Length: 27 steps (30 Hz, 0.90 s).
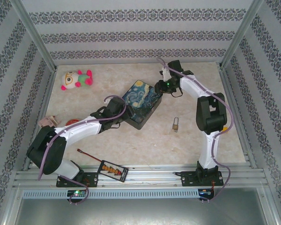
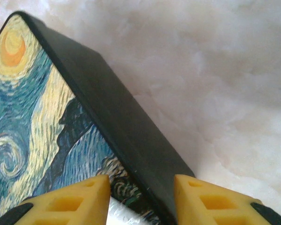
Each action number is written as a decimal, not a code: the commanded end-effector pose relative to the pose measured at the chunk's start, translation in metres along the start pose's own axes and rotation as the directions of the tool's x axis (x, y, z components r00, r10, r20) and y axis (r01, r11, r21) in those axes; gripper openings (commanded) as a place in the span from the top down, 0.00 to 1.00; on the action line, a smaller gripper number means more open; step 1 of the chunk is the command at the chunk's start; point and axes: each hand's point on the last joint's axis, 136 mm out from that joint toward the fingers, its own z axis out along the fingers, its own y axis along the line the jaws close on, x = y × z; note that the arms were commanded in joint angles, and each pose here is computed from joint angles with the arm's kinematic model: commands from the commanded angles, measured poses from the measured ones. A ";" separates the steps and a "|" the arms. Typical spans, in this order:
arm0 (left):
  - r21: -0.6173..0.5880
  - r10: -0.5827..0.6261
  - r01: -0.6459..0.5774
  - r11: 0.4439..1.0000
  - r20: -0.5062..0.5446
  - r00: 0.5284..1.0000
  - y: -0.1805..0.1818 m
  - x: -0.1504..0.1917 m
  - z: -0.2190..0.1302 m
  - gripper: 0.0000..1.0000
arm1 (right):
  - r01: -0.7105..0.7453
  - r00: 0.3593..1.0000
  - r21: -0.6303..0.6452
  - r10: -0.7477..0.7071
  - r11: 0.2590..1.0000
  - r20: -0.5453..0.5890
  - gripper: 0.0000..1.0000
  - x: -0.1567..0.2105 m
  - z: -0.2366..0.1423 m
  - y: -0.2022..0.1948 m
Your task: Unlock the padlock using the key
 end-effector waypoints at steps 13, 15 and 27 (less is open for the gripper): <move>0.052 0.017 -0.019 0.998 0.044 0.999 -0.023 -0.044 0.025 0.54 | -0.197 0.977 -0.029 0.193 0.980 -0.087 0.64 0.088 -0.025 0.017; 0.065 0.020 -0.022 0.998 0.038 0.999 -0.026 -0.047 0.029 0.57 | -0.221 0.972 -0.037 0.217 0.975 -0.090 0.64 0.097 -0.027 0.021; 0.077 0.038 -0.041 0.996 0.043 0.998 -0.032 -0.060 0.035 0.57 | -0.281 0.958 -0.037 0.278 0.959 -0.062 0.64 0.139 -0.048 0.034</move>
